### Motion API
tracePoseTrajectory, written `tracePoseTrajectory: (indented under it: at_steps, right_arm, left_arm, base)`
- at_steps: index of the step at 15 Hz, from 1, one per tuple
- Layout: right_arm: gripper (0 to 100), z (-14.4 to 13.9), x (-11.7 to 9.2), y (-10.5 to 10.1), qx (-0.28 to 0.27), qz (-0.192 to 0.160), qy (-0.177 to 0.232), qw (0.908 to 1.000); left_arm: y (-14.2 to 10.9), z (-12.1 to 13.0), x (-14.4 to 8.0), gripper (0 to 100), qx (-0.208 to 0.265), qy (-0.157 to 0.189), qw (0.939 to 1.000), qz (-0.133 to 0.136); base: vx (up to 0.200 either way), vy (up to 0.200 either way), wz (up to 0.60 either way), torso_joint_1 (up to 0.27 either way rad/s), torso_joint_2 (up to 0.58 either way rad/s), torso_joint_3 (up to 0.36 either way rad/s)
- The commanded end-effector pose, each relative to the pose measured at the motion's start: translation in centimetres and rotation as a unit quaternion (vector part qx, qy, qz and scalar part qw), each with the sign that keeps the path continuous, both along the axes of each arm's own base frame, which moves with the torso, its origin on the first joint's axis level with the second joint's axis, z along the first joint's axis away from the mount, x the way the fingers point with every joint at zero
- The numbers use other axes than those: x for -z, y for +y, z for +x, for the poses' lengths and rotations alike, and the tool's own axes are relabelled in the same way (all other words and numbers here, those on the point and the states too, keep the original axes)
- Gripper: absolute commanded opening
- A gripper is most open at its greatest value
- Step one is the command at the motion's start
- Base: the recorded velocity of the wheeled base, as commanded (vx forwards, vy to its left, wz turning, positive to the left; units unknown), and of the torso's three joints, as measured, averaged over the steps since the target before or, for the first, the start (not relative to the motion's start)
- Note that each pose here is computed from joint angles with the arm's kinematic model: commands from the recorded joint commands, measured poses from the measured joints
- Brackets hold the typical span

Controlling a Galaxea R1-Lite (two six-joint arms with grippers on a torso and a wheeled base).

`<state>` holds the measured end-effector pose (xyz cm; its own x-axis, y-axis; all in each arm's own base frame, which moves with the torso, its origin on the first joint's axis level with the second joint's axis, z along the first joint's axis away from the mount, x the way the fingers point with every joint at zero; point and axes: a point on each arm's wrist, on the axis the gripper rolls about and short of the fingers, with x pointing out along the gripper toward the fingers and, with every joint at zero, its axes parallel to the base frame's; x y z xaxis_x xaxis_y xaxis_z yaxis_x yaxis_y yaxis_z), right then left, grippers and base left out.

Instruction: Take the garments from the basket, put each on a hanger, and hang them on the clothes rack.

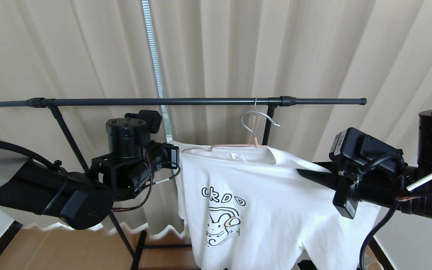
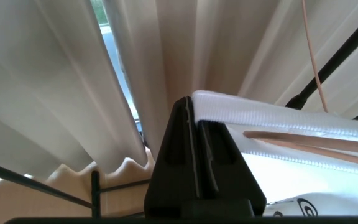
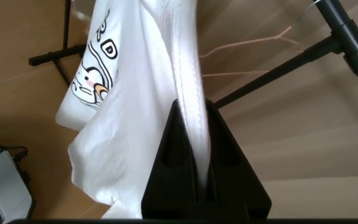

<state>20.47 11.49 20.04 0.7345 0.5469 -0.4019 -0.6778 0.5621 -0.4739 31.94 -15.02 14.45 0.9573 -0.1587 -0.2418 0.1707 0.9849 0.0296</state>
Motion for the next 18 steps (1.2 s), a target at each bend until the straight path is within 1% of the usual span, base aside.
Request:
tracePoseTrajectory:
  at_steps: [1, 3, 5, 7, 8, 9, 10, 13, 14, 16, 18]
  right_arm:
    - [0, 0.7, 0.4, -0.1, 0.009, -0.004, 0.008, 0.9999]
    - [0, 1.2, 0.7, -0.1, 0.014, -0.006, 0.013, 0.9998]
    - [0, 1.6, 0.9, 0.1, 0.014, -0.006, 0.016, 0.9997]
    - [0, 2.0, 1.0, 0.3, 0.013, -0.006, 0.019, 0.9997]
    - [0, 2.2, 0.8, 0.4, 0.012, -0.003, 0.018, 0.9998]
    - [0, 2.3, 0.8, 0.5, 0.013, -0.002, 0.017, 0.9998]
    - [0, 2.4, 0.6, 0.5, 0.018, 0.009, 0.022, 0.9995]
    - [0, 2.6, -0.2, 0.7, 0.038, 0.049, 0.033, 0.9975]
    - [0, 2.7, -0.4, 0.7, 0.040, 0.056, 0.034, 0.9970]
    - [0, 2.8, -0.6, 0.8, 0.040, 0.059, 0.032, 0.9969]
    - [0, 3.4, -0.1, 1.1, 0.050, 0.061, 0.040, 0.9961]
  left_arm:
    - [0.2, -0.8, -0.9, 0, 0.002, -0.010, 0.9999, -0.005]
    - [0.3, -1.5, -1.5, 0, 0.005, -0.015, 0.9998, -0.008]
    - [-0.1, -2.3, -2.2, 0, 0.016, -0.023, 0.9995, -0.011]
    - [-0.8, -3.1, -2.9, 0, 0.033, -0.028, 0.9991, -0.005]
    - [-1.5, -3.8, -3.2, 0, 0.048, -0.024, 0.9986, -0.002]
    - [-1.7, -4.0, -3.3, 0, 0.052, -0.024, 0.9984, 0.001]
    - [-2.1, -4.3, -3.6, 0, 0.064, -0.029, 0.9974, 0.014]
    - [-2.8, -4.8, -3.9, 0, 0.080, -0.038, 0.9957, 0.028]
    - [-3.0, -4.9, -4.0, 0, 0.085, -0.041, 0.9950, 0.032]
    - [-3.2, -5.1, -4.3, 0, 0.089, -0.047, 0.9944, 0.033]
    - [-3.3, -5.2, -4.8, 0, 0.088, -0.057, 0.9936, 0.042]
  base:
    - [0.000, 0.000, 0.00, 0.000, 0.00, 0.000]
    - [0.000, 0.000, 0.00, 0.000, 0.00, 0.000]
    - [0.000, 0.000, 0.00, 0.000, 0.00, 0.000]
    - [0.000, 0.000, 0.00, 0.000, 0.00, 0.000]
    - [0.000, 0.000, 0.00, 0.000, 0.00, 0.000]
    - [0.000, 0.000, 0.00, 0.000, 0.00, 0.000]
    - [0.000, 0.000, 0.00, 0.000, 0.00, 0.000]
    - [0.000, 0.000, 0.00, 0.000, 0.00, 0.000]
    - [0.000, 0.000, 0.00, 0.000, 0.00, 0.000]
    - [0.000, 0.000, 0.00, 0.000, 0.00, 0.000]
    - [0.000, 0.000, 0.00, 0.000, 0.00, 0.000]
